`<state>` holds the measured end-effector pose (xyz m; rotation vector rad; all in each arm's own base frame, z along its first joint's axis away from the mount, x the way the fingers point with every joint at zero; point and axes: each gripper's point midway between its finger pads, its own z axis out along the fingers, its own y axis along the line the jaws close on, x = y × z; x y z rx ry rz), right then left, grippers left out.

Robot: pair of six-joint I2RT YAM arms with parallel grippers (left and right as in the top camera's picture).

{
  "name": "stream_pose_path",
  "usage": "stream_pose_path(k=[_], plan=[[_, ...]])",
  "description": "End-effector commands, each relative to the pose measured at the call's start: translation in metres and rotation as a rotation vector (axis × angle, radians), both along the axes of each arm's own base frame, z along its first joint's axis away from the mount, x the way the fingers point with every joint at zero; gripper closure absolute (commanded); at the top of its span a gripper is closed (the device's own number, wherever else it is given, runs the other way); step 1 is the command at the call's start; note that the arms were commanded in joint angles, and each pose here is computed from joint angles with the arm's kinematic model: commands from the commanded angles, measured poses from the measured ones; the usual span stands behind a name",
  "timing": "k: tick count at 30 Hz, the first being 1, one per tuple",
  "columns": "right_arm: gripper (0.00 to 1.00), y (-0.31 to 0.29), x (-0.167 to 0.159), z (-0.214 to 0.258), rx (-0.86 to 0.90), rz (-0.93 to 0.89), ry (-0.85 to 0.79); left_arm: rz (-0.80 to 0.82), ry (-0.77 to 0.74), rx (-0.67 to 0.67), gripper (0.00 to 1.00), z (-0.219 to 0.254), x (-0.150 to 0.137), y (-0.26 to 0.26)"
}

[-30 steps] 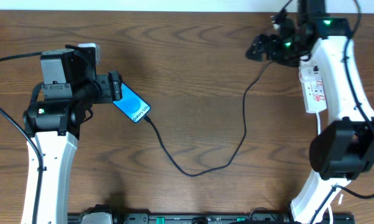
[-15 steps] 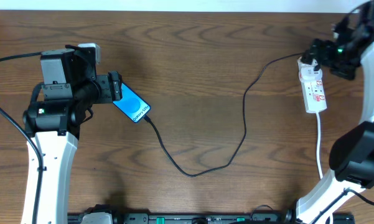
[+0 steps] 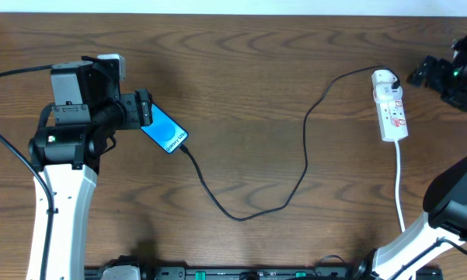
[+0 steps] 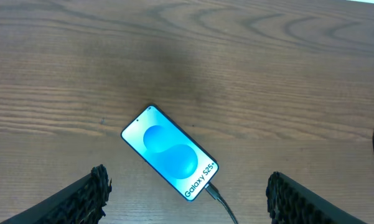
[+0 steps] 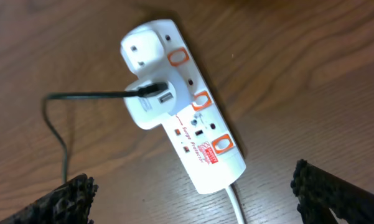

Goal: Plug charger to phone and switch on socket

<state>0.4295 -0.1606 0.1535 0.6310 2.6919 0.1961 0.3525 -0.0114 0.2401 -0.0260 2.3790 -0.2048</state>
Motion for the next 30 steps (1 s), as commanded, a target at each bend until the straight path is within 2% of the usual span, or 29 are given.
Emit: stream_pose_path(k=[1, 11, 21, 30], plan=[[0.01, 0.003, -0.004, -0.017, 0.007, 0.025, 0.007, -0.006, 0.002, 0.018, 0.18, -0.001, 0.001, 0.002], [0.01, 0.018, -0.015, -0.049, 0.060, 0.050, 0.047, -0.006, 0.002, 0.018, 0.18, -0.001, 0.001, 0.002], [0.01, 0.032, 0.002, -0.058, 0.113, 0.098, -0.048, -0.006, 0.002, 0.018, 0.18, -0.001, 0.001, 0.002], [0.01, 0.042, 0.001, -0.067, 0.140, 0.143, -0.059, -0.006, 0.002, 0.018, 0.18, -0.001, 0.001, 0.002]])
